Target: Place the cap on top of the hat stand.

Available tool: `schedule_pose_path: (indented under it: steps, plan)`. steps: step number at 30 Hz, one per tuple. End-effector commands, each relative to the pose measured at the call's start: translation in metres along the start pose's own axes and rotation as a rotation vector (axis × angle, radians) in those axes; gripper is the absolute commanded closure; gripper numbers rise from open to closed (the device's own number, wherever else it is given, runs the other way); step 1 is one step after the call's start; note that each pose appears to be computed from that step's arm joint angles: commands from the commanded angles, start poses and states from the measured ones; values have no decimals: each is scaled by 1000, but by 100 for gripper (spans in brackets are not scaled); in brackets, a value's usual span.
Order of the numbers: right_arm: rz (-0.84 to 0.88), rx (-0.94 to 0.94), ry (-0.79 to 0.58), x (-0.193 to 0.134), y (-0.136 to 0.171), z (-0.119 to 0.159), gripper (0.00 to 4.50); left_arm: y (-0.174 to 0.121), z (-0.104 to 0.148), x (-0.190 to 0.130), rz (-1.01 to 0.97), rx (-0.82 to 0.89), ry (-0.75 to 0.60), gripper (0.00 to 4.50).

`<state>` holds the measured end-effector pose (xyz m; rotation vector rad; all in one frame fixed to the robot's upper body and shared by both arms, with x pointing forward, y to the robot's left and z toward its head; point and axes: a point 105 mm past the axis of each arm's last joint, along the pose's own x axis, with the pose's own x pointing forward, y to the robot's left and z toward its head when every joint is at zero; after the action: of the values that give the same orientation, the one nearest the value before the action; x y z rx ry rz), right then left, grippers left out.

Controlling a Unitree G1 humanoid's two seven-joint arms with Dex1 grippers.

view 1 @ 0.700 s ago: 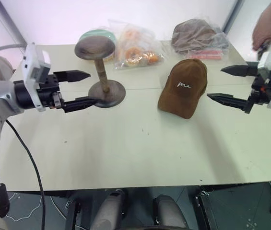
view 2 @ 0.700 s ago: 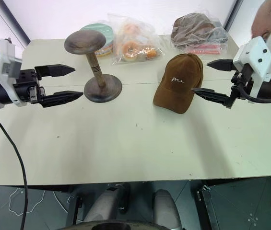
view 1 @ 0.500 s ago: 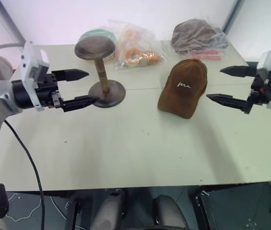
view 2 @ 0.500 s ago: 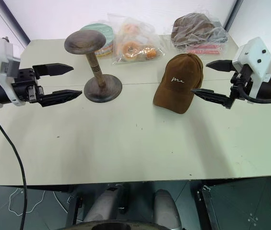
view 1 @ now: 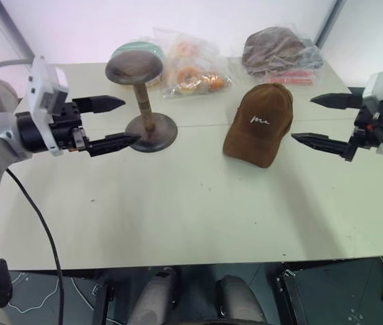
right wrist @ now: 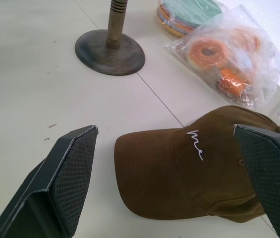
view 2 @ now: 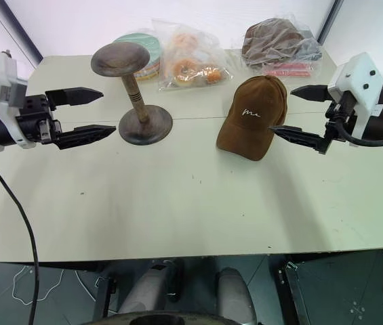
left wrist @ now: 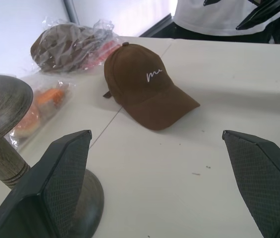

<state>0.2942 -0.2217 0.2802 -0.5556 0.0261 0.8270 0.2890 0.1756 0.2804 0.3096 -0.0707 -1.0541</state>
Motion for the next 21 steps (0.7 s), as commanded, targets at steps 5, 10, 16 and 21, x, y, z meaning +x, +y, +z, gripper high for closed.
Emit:
schedule_pose_path:
  steps: [5, 10, 16, 21]
  plan:
    - [-17, -47, -24, -6, 2, 14, 0, 0, 14, -1, -3, 57, -30, 5]
    - [-13, -44, -23, -6, 4, 15, 0, 0, 13, 0, -10, 55, -30, 5]
    - [32, -30, 4, 0, 19, 10, 0, -2, 9, 3, -18, 39, -30, 5]
    - [-34, -74, 36, 20, 30, -3, 0, -4, 4, 6, -25, 28, -27, 5]
